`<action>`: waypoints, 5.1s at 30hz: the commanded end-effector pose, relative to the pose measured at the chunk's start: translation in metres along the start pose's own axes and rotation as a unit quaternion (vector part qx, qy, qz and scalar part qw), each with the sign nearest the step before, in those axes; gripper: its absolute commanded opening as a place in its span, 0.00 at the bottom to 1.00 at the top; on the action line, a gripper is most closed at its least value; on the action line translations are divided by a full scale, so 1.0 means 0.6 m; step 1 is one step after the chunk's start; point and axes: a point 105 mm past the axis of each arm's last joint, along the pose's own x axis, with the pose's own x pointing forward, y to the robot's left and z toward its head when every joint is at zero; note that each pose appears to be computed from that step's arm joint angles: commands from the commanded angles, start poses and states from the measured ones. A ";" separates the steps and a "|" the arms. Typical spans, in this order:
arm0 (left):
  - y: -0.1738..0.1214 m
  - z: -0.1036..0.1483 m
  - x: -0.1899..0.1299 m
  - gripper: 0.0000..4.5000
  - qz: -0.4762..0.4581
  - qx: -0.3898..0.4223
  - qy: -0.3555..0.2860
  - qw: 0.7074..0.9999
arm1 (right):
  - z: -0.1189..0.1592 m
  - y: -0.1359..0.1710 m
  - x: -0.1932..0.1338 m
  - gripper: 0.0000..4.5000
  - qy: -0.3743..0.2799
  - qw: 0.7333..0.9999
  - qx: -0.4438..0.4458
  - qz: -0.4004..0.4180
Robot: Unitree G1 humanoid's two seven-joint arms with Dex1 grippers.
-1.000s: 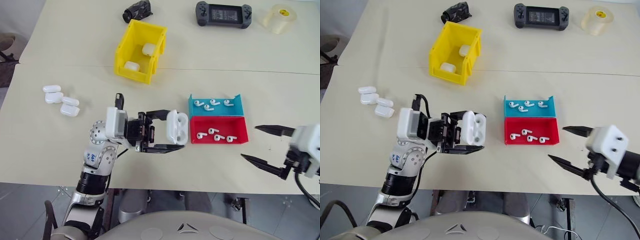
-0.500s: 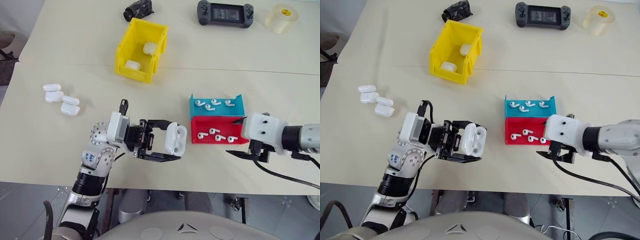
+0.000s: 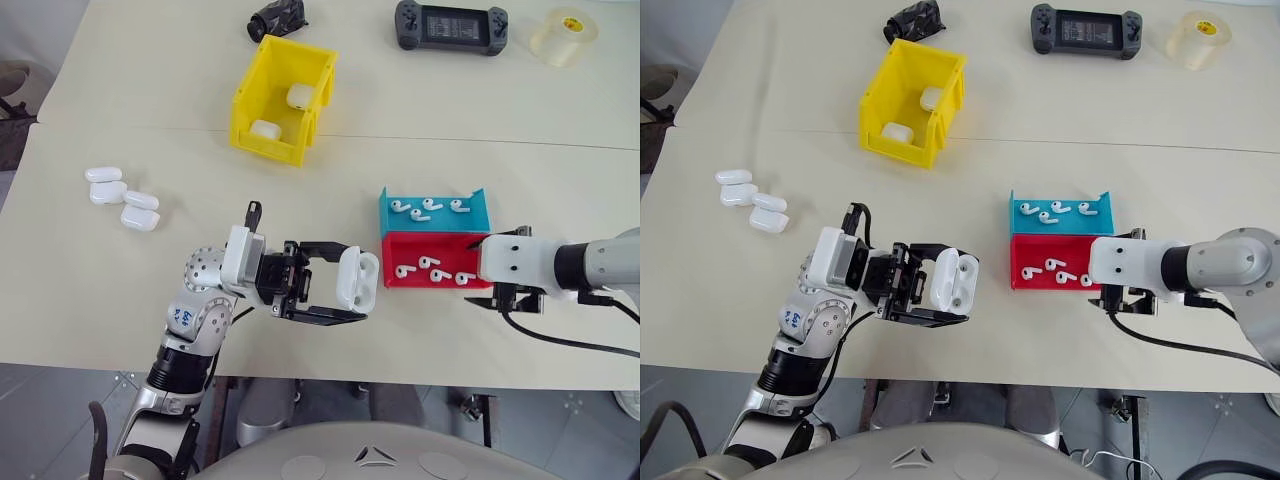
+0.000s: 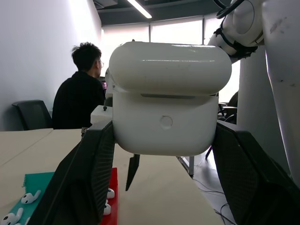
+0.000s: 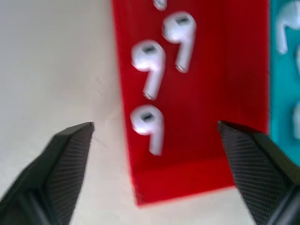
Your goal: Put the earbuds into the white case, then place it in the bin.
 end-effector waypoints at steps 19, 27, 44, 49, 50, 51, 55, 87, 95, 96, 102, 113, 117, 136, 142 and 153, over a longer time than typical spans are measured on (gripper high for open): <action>0.003 0.014 0.019 0.61 0.001 0.029 -0.010 1.000 | 0.003 0.002 0.018 0.49 0.003 0.999 -0.023 0.038; 0.006 0.015 0.018 0.61 0.003 0.032 -0.008 0.999 | 0.006 0.003 0.025 0.41 -0.002 0.999 -0.025 0.039; 0.003 0.014 0.010 0.61 0.001 0.022 -0.014 1.000 | 0.069 -0.006 -0.019 0.23 -0.152 0.988 -0.004 -0.019; 0.016 0.017 0.004 0.61 0.006 0.016 -0.018 1.000 | 0.117 0.010 -0.061 0.23 -0.331 0.939 0.054 -0.080; 0.018 0.019 0.003 0.61 0.007 0.015 -0.020 1.000 | 0.130 0.014 -0.067 0.23 -0.368 0.923 0.066 -0.090; 0.020 0.020 0.002 0.61 0.008 0.014 -0.022 1.000 | 0.139 0.016 -0.071 0.23 -0.393 0.911 0.076 -0.098; 0.025 0.018 0.003 0.61 0.004 0.009 -0.023 1.000 | 0.193 0.010 -0.100 0.23 -0.530 0.825 0.129 -0.149; 0.047 0.039 0.013 0.61 0.005 -0.020 -0.030 0.999 | 0.273 0.031 -0.053 0.23 -0.683 0.676 0.231 -0.155; 0.043 0.037 0.013 0.61 -0.008 -0.020 -0.026 0.999 | 0.277 0.030 -0.040 0.23 -0.674 0.688 0.227 -0.144; 0.043 0.037 0.013 0.61 -0.010 -0.021 -0.025 0.999 | 0.279 0.031 -0.038 0.23 -0.672 0.691 0.225 -0.139; 0.041 0.037 0.014 0.61 -0.016 -0.023 -0.025 0.999 | 0.286 0.036 -0.033 0.23 -0.665 0.705 0.217 -0.120; 0.044 0.038 0.016 0.61 -0.011 -0.019 -0.029 0.999 | 0.286 0.046 -0.029 0.23 -0.658 0.712 0.229 -0.088; 0.044 0.038 0.017 0.61 -0.011 -0.017 -0.031 0.999 | 0.287 0.048 -0.029 0.23 -0.660 0.710 0.235 -0.075; 0.035 0.026 -0.010 0.61 0.003 -0.028 -0.002 1.000 | 0.222 0.031 -0.082 0.99 -0.626 0.731 0.227 -0.146; 0.029 0.015 -0.045 0.61 0.026 -0.028 0.029 0.999 | 0.118 0.042 -0.107 0.99 -0.531 0.785 0.238 -0.212; 0.030 0.008 -0.048 0.61 0.060 0.001 0.038 0.997 | -0.076 0.086 -0.112 0.99 -0.355 0.847 0.238 -0.317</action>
